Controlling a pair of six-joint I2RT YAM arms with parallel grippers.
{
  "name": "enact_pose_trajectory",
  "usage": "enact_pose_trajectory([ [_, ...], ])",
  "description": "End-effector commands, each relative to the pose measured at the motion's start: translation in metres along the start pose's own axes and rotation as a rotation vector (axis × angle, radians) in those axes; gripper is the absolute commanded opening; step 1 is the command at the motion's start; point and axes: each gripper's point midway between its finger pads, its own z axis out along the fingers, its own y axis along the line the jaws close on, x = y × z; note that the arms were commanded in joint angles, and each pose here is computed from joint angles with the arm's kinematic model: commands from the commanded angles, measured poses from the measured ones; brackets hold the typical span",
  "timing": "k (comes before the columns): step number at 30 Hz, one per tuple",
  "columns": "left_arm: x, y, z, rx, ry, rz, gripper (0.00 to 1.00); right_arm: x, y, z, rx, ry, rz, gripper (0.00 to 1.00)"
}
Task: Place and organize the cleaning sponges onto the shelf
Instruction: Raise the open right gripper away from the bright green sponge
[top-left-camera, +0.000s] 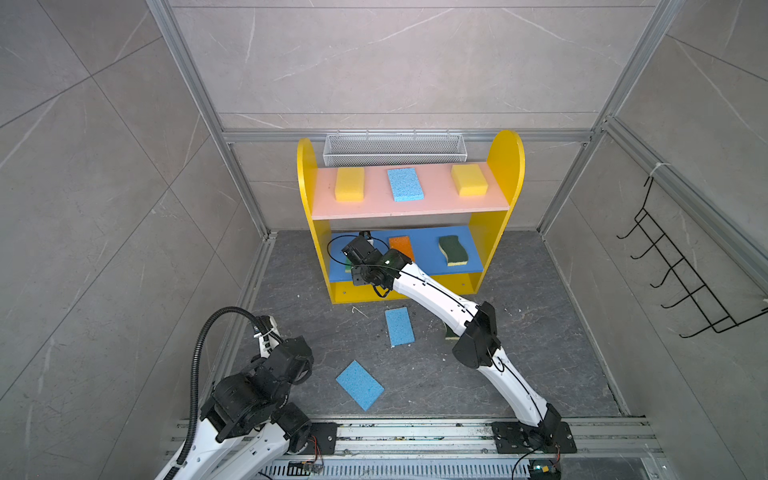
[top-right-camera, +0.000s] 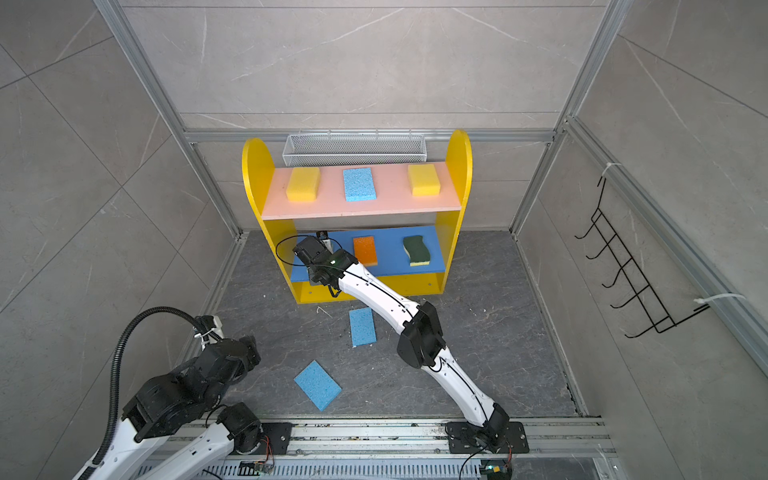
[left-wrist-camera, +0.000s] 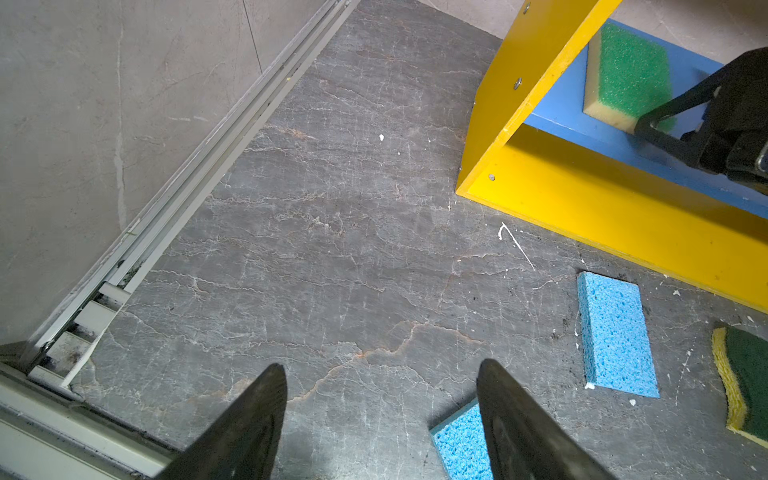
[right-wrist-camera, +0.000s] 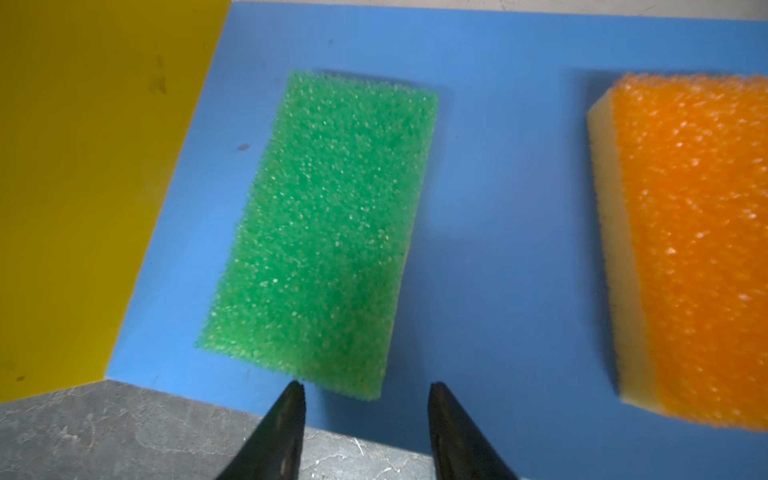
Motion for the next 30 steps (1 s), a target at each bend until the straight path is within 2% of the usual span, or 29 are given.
enact_pose_trajectory([
  [1,-0.001,0.001,0.001,-0.008,-0.005,0.0,0.75,0.005,-0.004,0.006,0.027,0.017,0.0,0.51],
  [20,0.0,0.001,0.001,-0.015,-0.003,0.004,0.75,0.007,-0.011,0.021,0.044,0.022,0.037,0.51],
  [30,-0.001,0.001,0.002,-0.023,-0.005,0.011,0.75,0.015,-0.015,0.015,0.058,0.059,0.027,0.52],
])
